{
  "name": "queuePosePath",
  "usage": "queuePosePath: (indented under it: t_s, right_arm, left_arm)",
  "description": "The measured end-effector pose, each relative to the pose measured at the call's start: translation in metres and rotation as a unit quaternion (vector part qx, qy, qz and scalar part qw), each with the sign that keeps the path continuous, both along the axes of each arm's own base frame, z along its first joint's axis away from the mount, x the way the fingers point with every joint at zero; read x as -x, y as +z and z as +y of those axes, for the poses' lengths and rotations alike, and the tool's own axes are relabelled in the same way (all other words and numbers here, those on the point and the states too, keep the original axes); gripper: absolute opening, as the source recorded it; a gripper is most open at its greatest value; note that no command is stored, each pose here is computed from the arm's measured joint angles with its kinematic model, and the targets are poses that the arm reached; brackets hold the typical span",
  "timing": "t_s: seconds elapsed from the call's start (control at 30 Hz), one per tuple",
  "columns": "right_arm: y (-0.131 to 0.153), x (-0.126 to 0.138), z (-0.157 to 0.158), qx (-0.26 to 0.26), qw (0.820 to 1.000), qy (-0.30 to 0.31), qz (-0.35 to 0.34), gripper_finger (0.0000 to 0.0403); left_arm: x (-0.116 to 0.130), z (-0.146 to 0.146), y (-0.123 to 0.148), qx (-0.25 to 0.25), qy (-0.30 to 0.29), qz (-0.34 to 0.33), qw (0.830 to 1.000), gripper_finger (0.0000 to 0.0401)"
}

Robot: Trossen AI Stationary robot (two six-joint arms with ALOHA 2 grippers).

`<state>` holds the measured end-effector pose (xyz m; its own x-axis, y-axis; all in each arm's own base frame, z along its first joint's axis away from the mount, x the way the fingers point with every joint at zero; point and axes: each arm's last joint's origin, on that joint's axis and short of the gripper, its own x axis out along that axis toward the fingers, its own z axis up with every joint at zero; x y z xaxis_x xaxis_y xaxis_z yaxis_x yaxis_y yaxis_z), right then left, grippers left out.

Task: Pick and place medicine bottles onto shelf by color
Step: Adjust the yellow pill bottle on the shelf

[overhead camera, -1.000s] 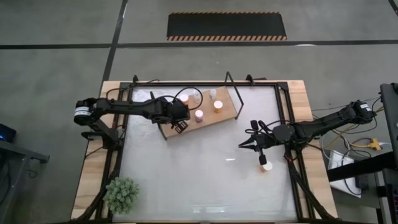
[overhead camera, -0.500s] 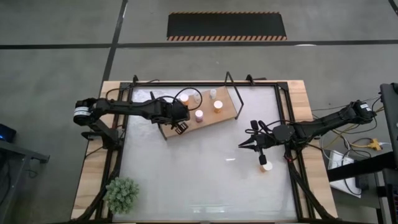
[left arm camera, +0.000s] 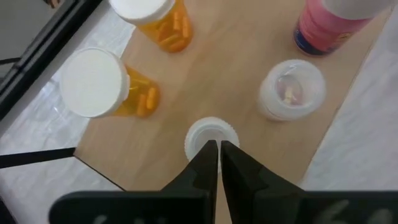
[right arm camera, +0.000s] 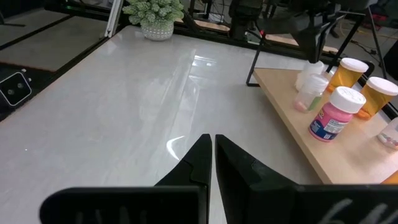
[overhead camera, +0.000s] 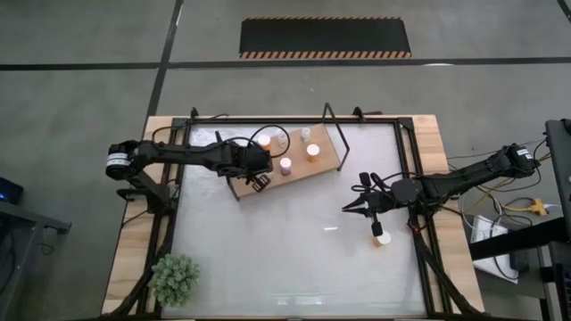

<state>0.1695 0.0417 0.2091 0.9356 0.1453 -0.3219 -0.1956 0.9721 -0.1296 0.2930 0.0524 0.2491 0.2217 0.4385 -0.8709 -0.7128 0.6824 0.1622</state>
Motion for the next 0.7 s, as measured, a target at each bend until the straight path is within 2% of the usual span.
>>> queuePosePath:
  t_s: [0.23, 0.43, 0.7]
  right_arm:
    - [-0.001, 0.0, 0.0, 0.001, 1.0, 0.0, 0.002, 0.0012]
    - [-0.001, 0.0, 0.0, 0.001, 1.0, 0.0, 0.003, 0.0012]
    - [-0.001, 0.0, 0.0, 0.001, 1.0, 0.0, 0.003, 0.0012]
  left_arm:
    - [-0.005, 0.001, 0.012, -0.014, -0.006, -0.018, 1.0, 0.0004]
    - [-0.008, 0.008, 0.027, -0.071, -0.022, -0.012, 0.997, 0.0004]
    - [-0.004, 0.024, 0.021, -0.075, -0.014, 0.011, 0.997, 0.0004]
